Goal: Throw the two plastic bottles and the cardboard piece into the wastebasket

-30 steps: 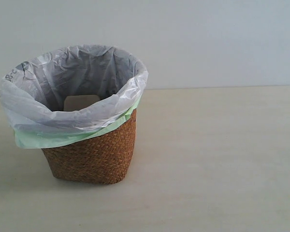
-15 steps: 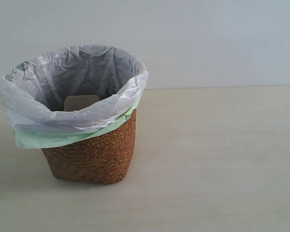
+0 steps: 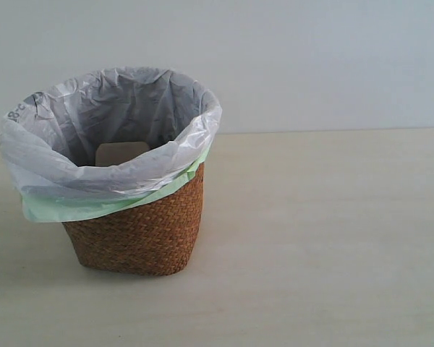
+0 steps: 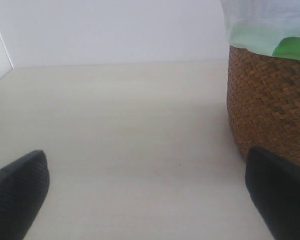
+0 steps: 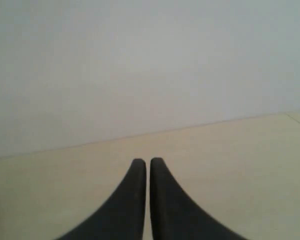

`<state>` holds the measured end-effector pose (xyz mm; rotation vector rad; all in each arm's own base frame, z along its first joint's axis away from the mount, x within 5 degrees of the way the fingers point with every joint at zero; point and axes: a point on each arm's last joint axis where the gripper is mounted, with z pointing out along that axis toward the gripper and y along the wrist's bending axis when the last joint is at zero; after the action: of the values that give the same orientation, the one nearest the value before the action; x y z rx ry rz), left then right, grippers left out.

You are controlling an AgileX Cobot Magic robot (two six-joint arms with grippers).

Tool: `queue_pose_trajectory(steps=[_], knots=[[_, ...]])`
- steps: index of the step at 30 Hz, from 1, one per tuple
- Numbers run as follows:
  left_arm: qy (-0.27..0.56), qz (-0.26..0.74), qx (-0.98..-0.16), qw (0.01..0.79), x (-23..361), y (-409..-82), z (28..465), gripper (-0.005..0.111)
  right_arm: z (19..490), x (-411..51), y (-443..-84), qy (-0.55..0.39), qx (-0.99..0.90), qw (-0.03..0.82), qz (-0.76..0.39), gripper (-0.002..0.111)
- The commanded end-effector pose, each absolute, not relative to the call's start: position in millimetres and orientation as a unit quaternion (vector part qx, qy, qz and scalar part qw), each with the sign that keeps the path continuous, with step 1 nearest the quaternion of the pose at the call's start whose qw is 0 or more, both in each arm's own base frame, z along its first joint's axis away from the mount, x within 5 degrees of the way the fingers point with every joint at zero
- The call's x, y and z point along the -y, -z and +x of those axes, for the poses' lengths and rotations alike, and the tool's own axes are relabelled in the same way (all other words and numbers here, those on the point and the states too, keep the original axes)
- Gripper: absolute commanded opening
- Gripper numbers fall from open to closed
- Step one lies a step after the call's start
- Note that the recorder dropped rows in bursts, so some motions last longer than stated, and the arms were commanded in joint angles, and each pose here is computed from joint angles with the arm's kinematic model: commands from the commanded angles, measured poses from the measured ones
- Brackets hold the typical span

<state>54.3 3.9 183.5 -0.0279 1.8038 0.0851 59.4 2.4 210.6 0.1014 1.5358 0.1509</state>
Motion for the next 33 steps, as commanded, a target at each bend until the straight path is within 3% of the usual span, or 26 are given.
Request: queue_pose_trajectory(steps=[1, 11, 19, 33], knots=[[-0.032, -0.013, -0.780, 0.625, -3.5, -185.5, 54.2, 0.108, 59.2, -3.1, -209.0, -0.066, -0.696, 0.714, 0.039, 0.000], [-0.032, -0.013, -0.780, 0.625, -3.5, -185.5, 54.2, 0.108, 59.2, -2.9, -205.1, -0.064, -0.711, 0.699, 0.040, 0.000], [-0.032, -0.013, -0.780, 0.625, -3.5, -185.5, 54.2, 0.108, 59.1, 0.4, -201.7, -0.006, -0.725, 0.689, 0.007, 0.000], [-0.032, -0.013, -0.780, 0.625, -3.5, -185.5, 54.2, 0.108, 59.0, 0.6, -199.3, -0.024, -0.734, 0.678, 0.028, 0.000]])
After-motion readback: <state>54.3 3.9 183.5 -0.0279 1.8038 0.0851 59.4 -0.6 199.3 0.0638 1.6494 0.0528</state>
